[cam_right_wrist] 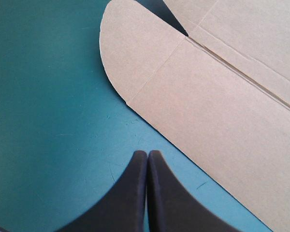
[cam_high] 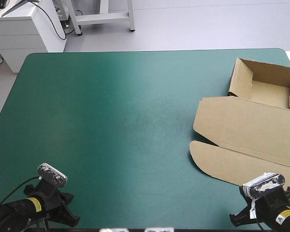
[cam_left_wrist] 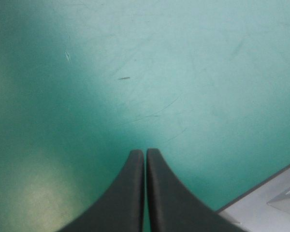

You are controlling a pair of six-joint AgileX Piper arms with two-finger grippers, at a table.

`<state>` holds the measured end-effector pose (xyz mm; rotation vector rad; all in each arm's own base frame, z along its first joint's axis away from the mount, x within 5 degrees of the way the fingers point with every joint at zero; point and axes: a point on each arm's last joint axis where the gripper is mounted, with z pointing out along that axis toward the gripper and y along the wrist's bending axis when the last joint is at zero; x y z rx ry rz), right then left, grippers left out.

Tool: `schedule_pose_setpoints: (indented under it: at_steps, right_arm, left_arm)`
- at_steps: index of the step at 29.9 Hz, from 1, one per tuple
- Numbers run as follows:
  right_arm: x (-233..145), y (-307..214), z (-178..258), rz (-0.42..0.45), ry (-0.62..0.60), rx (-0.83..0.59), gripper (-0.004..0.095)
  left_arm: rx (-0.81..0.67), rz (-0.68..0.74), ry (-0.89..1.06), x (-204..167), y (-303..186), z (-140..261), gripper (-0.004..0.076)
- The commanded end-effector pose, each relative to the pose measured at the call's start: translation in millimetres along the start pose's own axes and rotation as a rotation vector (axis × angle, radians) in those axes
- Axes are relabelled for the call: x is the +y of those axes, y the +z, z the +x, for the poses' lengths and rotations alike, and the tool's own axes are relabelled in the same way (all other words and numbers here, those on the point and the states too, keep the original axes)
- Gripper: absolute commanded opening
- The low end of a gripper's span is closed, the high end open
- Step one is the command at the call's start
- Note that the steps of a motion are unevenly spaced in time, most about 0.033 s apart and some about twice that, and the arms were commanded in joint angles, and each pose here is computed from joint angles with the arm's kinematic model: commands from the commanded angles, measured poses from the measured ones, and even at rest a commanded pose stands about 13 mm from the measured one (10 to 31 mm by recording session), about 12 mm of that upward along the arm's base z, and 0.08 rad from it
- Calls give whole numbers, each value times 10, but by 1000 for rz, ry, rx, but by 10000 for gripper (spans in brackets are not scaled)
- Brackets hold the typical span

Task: Fold the box

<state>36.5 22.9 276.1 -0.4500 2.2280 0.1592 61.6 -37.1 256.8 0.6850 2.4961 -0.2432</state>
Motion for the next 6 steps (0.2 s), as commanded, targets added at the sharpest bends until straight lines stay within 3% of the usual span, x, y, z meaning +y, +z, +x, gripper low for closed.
schedule_pose_setpoints:
  at_steps: [1, 6]
  right_arm:
    - [-9, -43, -114, 6, -3, -72, -15]
    - [3, -38, -83, -8, 7, -39, -15]
  left_arm:
    - [-66, 3, -1, -5, -50, -89, -8]
    - [-66, 1, 0, -4, -50, -89, -8]
